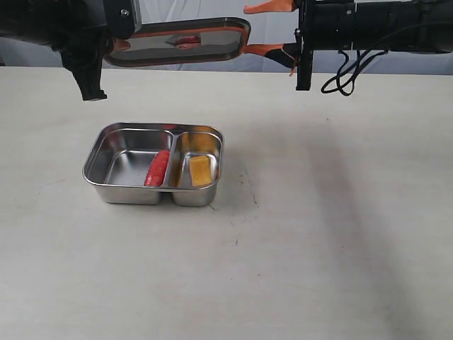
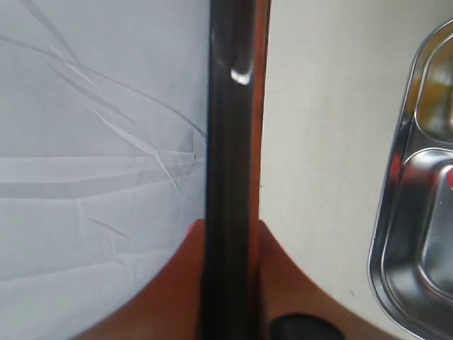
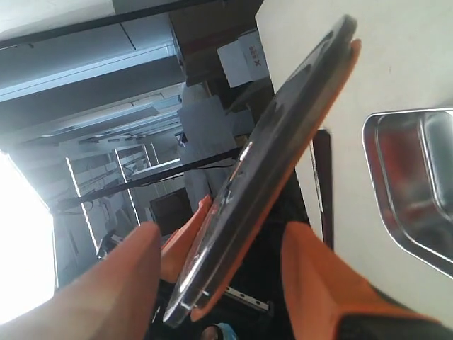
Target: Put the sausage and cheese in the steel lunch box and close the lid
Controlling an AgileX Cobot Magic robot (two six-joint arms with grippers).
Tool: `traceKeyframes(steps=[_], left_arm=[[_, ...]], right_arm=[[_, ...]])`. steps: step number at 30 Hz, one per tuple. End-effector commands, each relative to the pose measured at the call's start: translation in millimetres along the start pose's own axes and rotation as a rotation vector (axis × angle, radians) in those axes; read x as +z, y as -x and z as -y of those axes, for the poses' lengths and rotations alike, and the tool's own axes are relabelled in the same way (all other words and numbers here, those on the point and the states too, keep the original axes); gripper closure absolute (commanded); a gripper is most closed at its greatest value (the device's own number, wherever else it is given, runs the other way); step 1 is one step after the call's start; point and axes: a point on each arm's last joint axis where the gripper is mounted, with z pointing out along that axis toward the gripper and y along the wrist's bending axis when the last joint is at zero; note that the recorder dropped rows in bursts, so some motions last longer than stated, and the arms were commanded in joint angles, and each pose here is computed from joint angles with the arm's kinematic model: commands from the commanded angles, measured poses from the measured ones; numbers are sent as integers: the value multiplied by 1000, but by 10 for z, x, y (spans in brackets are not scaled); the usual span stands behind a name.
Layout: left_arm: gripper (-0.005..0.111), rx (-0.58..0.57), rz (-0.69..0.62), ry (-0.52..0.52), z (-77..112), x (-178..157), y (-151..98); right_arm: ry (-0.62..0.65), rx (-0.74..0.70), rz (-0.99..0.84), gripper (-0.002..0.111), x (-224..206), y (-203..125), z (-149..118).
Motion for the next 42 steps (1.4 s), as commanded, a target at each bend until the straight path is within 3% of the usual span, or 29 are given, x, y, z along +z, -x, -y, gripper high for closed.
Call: traceKeyframes(steps=[1, 10, 17, 26, 32, 37, 42], left_arm=[[107, -3, 26, 23, -12, -38, 79], [107, 20, 70, 27, 43, -38, 246], [107, 11, 69, 18, 51, -37, 244], [107, 4, 48, -72, 133, -39, 225], [107, -15, 55, -78, 134, -51, 233], [90, -60, 64, -114, 163, -63, 245], [58, -105, 77, -132, 177, -66, 260]], right_arm=[[-1, -6, -14, 57, 8, -18, -1], [-22, -13, -13, 60, 101, -58, 16], [-45, -30, -14, 109, 100, -58, 37], [-57, -55, -5, 108, 102, -50, 48], [-63, -59, 6, 108, 130, -53, 52], [-66, -69, 16, 108, 137, -47, 55], [-67, -71, 20, 108, 137, -42, 55]])
